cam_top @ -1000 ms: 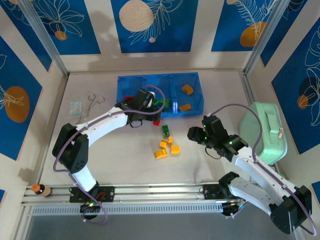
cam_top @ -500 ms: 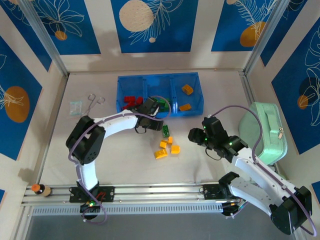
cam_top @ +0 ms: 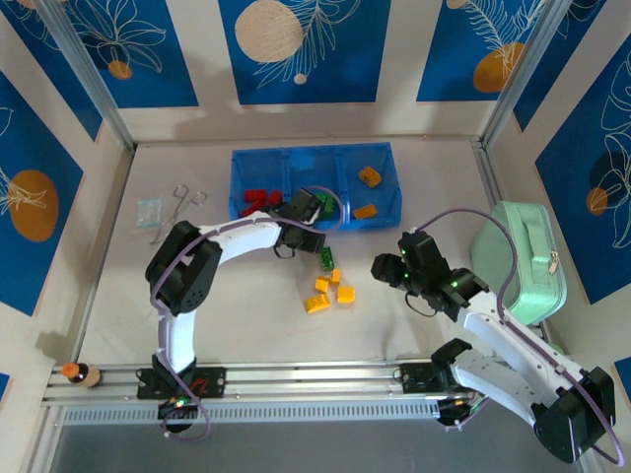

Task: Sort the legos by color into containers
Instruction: Pick up the lego from the center of the table.

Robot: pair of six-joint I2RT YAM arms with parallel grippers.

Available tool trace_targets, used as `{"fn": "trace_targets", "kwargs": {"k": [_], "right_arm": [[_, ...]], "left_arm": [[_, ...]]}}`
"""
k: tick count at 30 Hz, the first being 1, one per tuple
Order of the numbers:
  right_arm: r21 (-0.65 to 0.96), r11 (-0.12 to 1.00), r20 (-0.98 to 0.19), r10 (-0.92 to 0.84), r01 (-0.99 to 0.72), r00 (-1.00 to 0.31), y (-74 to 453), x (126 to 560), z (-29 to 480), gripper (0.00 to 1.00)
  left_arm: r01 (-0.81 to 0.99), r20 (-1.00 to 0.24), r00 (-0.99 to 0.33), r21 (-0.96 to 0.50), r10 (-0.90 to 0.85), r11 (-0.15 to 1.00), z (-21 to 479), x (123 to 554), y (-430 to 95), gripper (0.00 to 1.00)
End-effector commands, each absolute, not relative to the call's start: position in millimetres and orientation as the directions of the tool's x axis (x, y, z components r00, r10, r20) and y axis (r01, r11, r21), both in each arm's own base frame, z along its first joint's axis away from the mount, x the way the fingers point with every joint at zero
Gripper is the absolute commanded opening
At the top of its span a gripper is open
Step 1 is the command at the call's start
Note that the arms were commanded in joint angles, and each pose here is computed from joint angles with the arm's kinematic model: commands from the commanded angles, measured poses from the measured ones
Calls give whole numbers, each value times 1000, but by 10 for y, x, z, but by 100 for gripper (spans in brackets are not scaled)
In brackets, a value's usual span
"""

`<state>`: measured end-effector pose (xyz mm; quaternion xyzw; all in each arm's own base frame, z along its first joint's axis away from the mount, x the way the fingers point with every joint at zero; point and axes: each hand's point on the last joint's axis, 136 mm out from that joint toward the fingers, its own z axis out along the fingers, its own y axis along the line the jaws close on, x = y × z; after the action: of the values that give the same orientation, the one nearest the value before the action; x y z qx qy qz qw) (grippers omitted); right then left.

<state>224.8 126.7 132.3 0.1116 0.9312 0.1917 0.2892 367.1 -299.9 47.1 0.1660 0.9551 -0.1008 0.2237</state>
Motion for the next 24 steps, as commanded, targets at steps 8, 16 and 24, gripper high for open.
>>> {"fn": "trace_targets", "kwargs": {"k": [8,16,24], "right_arm": [[427,896,-489,340,119,-803,1206,2221,1293,55],[434,892,-487,346,122,-802,1209,2230,1291,55],[431,894,-486,346,125,-803,1196,2223,1285,55]], "left_arm": [[373,-445,-843,-81,302,924,334,3737,-3028,54],[376,-445,-838,-55,314,925,317,3739,-2982,46],[379,-458,-833,-62,311,923,432,3617,-2957,38]]}}
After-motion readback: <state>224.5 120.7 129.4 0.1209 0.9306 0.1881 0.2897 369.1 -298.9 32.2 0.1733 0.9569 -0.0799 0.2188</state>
